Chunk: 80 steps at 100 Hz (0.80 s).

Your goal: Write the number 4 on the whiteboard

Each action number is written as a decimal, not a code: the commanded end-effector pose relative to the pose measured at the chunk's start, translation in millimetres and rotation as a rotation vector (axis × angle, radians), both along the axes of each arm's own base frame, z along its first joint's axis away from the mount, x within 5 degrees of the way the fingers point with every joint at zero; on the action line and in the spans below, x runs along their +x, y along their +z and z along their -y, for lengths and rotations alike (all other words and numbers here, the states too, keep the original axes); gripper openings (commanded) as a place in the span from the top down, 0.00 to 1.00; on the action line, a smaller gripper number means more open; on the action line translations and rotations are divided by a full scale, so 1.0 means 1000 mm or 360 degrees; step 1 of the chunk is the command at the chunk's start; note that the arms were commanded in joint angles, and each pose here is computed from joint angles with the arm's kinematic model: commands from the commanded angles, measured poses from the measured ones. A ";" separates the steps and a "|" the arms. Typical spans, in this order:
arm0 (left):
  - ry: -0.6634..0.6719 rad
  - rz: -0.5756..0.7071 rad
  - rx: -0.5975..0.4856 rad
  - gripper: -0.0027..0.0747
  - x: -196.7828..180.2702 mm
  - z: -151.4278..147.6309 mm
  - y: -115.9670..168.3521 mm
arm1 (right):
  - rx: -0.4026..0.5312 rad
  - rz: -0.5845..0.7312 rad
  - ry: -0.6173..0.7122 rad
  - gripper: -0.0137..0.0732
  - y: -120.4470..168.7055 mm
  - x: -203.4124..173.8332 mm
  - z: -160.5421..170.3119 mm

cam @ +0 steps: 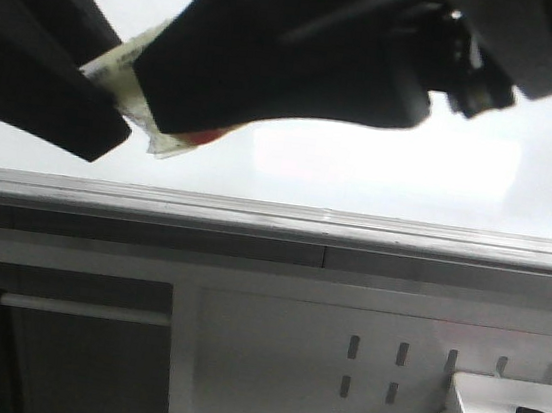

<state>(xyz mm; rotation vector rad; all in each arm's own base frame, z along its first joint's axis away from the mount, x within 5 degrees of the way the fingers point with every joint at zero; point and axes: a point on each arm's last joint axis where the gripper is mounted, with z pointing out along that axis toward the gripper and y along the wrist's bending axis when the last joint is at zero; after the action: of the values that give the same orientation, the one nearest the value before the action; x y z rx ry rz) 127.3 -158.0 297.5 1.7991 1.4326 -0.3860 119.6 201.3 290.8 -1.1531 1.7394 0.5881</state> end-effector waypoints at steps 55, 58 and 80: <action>0.0185 0.0005 -0.0422 0.36 -0.023 -0.016 0.046 | 0.0043 0.0059 -0.0177 0.92 0.013 0.024 0.014; 0.0224 0.0027 -0.0462 0.38 -0.026 -0.021 0.051 | 0.0043 0.0060 -0.0219 0.92 0.013 0.029 0.018; 0.0751 0.0001 -0.1024 0.70 -0.050 -0.069 0.071 | 0.0077 0.0100 -0.0523 0.91 0.022 0.063 0.047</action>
<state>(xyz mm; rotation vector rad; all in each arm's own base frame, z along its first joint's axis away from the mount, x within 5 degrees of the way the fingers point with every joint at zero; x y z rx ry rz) 84.1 -105.9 353.3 1.1988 1.4738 -0.4632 166.7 163.0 286.7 -0.9396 1.8975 0.4216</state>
